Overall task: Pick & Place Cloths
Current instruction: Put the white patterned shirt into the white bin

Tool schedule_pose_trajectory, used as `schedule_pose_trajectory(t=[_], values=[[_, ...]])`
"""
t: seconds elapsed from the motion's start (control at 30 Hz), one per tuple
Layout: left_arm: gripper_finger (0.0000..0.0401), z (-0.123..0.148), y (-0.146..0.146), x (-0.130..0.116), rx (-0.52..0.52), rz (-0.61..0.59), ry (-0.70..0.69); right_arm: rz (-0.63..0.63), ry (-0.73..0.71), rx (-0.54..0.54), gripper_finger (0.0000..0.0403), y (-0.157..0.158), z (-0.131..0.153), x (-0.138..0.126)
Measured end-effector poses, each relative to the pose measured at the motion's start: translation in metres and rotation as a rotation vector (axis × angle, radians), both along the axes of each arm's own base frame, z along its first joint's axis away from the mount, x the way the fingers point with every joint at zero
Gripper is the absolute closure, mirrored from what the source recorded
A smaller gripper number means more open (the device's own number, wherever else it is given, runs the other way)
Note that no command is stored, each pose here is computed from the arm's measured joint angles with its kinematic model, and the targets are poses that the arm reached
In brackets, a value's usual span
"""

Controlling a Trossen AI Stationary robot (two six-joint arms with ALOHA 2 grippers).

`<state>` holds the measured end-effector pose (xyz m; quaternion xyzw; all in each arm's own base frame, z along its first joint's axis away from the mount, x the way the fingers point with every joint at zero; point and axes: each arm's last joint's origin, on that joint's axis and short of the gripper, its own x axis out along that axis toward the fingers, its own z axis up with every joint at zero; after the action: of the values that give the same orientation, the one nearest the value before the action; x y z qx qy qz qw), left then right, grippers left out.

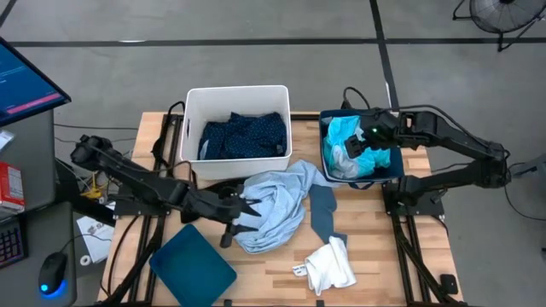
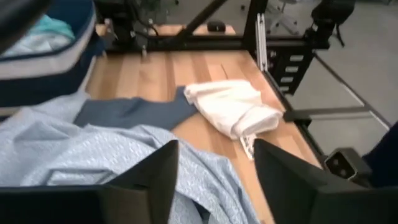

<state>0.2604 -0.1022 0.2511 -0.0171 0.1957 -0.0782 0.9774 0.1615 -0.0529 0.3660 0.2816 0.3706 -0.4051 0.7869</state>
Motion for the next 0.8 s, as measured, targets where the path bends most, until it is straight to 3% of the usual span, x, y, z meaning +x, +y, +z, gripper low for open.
schedule_pose_trajectory(t=[0.17,0.3,0.8], values=[[0.0141,-0.021,-0.005,0.013,0.026,0.014,0.046,0.043,0.013,-0.008,0.0112,0.004,0.0,0.001],[0.0114,-0.037,-0.009,0.025,0.021,0.039,0.049,0.073,0.024,-0.018,0.0112,0.006,-0.001,0.002],[0.0111,-0.103,-0.013,0.05,0.14,0.187,0.176,0.117,0.056,-0.037,0.0112,0.006,-0.002,0.001]])
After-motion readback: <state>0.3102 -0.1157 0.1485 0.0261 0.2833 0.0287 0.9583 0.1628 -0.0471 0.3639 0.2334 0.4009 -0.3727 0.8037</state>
